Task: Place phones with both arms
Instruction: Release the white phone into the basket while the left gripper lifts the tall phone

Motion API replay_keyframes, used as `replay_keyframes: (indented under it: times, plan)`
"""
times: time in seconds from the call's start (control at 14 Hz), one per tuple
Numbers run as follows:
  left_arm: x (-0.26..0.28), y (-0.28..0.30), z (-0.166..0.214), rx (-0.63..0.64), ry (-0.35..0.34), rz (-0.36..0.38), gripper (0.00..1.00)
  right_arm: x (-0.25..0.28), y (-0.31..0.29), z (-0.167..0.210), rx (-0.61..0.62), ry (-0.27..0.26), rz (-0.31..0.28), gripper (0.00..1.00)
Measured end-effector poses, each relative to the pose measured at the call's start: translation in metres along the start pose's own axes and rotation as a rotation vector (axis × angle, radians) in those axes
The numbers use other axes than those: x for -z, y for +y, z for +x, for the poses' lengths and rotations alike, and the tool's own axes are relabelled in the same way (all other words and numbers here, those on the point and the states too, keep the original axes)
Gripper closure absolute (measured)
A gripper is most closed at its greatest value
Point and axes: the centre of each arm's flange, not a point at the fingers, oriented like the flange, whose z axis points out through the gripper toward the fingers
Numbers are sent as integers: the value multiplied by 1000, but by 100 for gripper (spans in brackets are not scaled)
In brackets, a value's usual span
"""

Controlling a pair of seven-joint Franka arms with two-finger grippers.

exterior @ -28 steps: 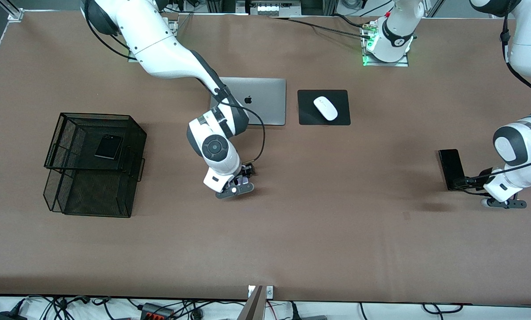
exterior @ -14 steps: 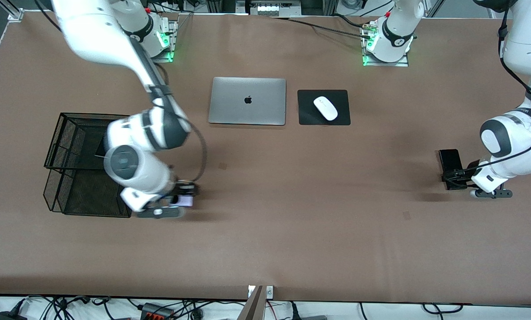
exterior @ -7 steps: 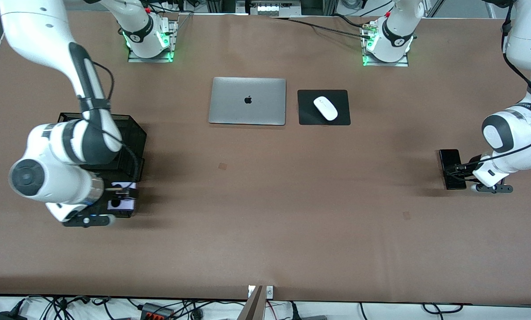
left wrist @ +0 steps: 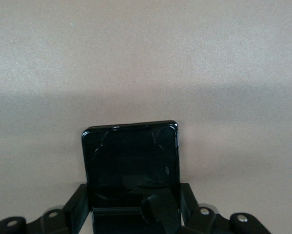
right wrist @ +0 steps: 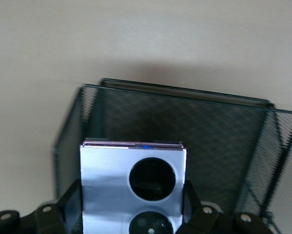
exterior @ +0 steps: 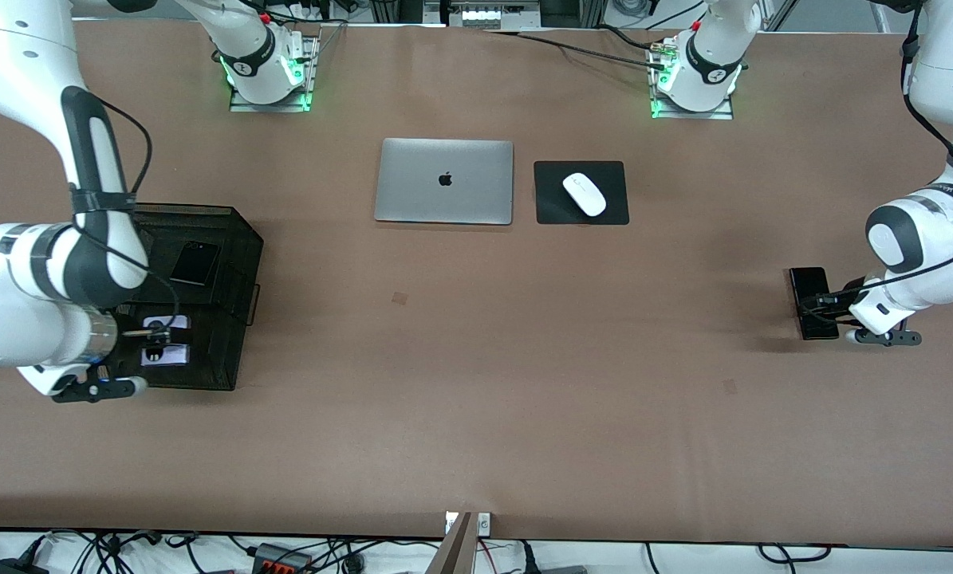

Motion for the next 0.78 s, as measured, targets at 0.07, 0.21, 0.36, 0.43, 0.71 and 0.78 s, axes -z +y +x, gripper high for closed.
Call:
replay_keyframes:
  times: [0.07,0.21,0.36,0.43,0.71,0.78]
  plan:
    - [0,0,0,0,0,0,22,-2,6,-1,-4,-4,-3,16]
    - [0,7,1,0,-14,-12,22,-7,11,-3,-9,-15,-5,16]
    - [7,32,8,35,-68,-53,22,-13,13,-5,-10,-25,-6,16]
    - [18,51,14,58,-98,-75,22,-16,14,-5,-11,-30,-6,16]
    - [70,142,37,143,-133,-119,22,-34,17,-3,-11,-51,-12,16]
    - [75,164,40,182,-132,-126,22,-39,18,-2,-11,-54,-11,16]
